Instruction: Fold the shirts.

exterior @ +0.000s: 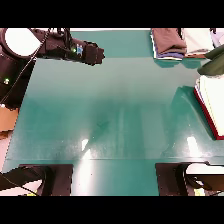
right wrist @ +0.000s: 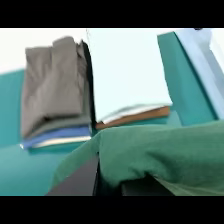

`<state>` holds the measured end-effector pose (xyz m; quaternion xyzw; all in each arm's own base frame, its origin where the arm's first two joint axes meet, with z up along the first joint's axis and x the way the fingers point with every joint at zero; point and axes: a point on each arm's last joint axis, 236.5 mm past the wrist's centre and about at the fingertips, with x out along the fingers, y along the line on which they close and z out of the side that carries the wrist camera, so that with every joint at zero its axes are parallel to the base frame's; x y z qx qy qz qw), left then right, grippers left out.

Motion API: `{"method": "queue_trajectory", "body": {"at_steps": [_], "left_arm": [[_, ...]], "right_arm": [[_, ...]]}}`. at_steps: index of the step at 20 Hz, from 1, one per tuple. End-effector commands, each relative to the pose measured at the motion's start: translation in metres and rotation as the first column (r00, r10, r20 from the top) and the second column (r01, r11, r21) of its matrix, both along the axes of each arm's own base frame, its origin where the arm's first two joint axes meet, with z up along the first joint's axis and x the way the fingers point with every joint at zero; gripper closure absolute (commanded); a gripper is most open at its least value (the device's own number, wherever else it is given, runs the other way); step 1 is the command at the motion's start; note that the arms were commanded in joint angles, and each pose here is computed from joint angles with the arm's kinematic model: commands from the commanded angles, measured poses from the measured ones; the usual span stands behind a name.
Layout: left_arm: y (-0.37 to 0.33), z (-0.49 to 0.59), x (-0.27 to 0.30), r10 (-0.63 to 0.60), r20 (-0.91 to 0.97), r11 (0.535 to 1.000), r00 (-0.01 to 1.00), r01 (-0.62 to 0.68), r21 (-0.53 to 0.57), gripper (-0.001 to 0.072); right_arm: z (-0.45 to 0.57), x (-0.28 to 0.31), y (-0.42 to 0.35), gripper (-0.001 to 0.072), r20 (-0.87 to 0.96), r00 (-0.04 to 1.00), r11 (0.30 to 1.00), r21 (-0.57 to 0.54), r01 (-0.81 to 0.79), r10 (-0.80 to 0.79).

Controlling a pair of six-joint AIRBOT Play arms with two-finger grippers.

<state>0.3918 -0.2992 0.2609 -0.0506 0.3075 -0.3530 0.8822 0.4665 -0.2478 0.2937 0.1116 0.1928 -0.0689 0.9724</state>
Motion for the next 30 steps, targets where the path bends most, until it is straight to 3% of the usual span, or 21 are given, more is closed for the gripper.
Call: {"method": "queue_trajectory", "body": {"at_steps": [1, 9, 16, 17, 19, 20, 21, 24, 26, 30], "left_arm": [[0.000, -0.001, 0.000, -0.004, 0.003, 1.000, 1.000, 0.004, 0.006, 0.0683], [0.000, -0.001, 0.000, -0.016, 0.020, 1.000, 1.000, 0.016, 0.019, 0.0683], [0.000, -0.002, -0.001, -0.020, 0.016, 0.999, 1.000, 0.019, 0.025, 0.0682], [0.000, -0.002, -0.001, -0.020, 0.015, 0.999, 1.000, 0.020, 0.025, 0.0682], [0.000, -0.002, -0.001, -0.020, 0.015, 0.999, 1.000, 0.020, 0.026, 0.0682], [0.000, -0.002, -0.001, -0.020, 0.016, 0.999, 1.000, 0.020, 0.026, 0.0683], [0.000, -0.002, -0.001, -0.020, 0.016, 0.999, 1.000, 0.019, 0.025, 0.0683], [0.000, 0.000, 0.001, -0.016, 0.024, 1.000, 1.000, 0.015, 0.017, 0.0683], [0.000, 0.001, 0.002, -0.014, 0.029, 1.000, 0.999, 0.013, 0.014, 0.0682], [0.000, 0.001, 0.002, -0.013, 0.028, 1.000, 1.000, 0.013, 0.015, 0.0682]], "right_arm": [[-0.014, -0.023, -0.007, 0.0685, -0.111, 0.994, 0.998, -0.065, 0.014, -0.021], [-0.084, -0.130, -0.018, 0.0684, -0.311, 0.946, 0.995, 0.019, 0.099, -0.088], [-0.165, -0.236, -0.034, 0.0673, -0.515, 0.825, 0.949, 0.063, 0.310, -0.235], [-0.175, -0.247, -0.035, 0.0602, -0.538, 0.805, 0.941, 0.060, 0.332, -0.250], [-0.187, -0.270, -0.044, 0.0320, -0.570, 0.764, 0.922, 0.027, 0.386, -0.303], [-0.189, -0.278, -0.048, 0.0253, -0.572, 0.753, 0.912, 0.019, 0.410, -0.326], [-0.186, -0.282, -0.053, 0.0251, -0.563, 0.751, 0.903, 0.018, 0.430, -0.346], [-0.143, -0.244, -0.054, 0.0251, -0.396, 0.849, 0.909, 0.076, 0.410, -0.349], [-0.100, -0.194, -0.033, 0.0252, -0.226, 0.934, 0.941, 0.134, 0.311, -0.276], [-0.052, -0.105, 0.080, 0.0252, -0.076, 0.995, 0.984, 0.172, -0.051, 0.064]]}}
